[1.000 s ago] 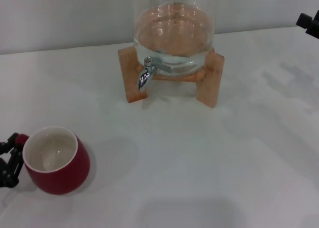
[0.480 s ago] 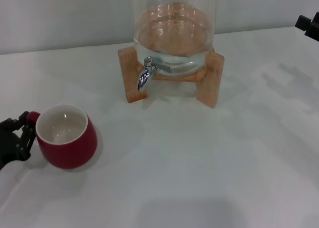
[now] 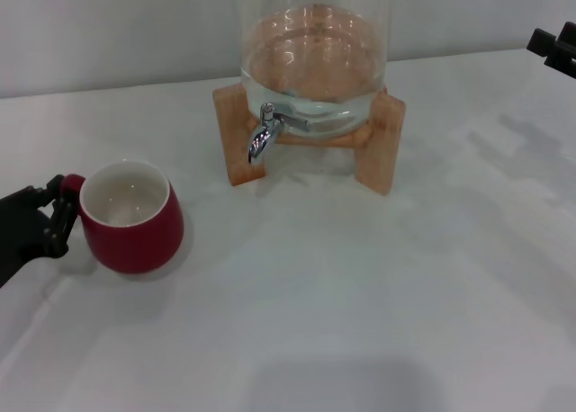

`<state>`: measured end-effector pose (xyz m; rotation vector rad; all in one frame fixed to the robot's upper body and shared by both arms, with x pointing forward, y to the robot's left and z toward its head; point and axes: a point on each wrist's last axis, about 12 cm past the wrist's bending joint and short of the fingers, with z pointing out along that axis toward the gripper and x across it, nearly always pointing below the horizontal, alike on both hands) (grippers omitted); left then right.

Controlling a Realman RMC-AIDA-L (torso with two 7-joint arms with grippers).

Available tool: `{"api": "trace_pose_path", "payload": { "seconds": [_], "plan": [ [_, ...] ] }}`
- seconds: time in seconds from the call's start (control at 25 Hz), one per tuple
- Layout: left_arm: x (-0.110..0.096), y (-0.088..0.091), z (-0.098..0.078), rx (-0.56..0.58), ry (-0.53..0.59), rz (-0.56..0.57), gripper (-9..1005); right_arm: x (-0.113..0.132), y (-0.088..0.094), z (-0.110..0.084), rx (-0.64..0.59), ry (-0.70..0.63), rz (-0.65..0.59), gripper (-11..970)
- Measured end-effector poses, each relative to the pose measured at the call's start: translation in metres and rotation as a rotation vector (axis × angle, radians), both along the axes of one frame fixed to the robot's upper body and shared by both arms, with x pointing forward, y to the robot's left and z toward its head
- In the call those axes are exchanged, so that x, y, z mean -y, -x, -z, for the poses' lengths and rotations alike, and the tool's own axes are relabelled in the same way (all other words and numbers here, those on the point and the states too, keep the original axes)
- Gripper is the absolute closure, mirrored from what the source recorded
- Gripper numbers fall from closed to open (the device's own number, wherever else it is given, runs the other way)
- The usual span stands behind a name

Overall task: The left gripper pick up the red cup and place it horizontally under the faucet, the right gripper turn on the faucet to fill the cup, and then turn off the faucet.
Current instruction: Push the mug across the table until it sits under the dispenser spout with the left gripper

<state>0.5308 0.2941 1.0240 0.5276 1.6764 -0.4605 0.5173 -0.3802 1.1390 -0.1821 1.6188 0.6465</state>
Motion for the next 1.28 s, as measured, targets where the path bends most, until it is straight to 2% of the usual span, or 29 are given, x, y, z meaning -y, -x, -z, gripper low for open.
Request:
{"api": "trace_pose_path", "payload": {
  "seconds": [0.48, 0.76, 1.28],
  "plan": [
    [0.024, -0.022, -0.006, -0.024, 0.019, 0.036, 852, 0.000, 0.001, 0.001, -0.002, -0.006, -0.008, 233],
    [0.028, -0.028, -0.009, -0.045, 0.037, 0.042, 852, -0.001, 0.002, 0.001, 0.003, -0.010, -0.016, 233],
    [0.046, -0.037, -0.003, -0.098, -0.023, 0.067, 853, -0.002, 0.002, 0.000, 0.007, -0.012, -0.022, 234]
  ]
}}
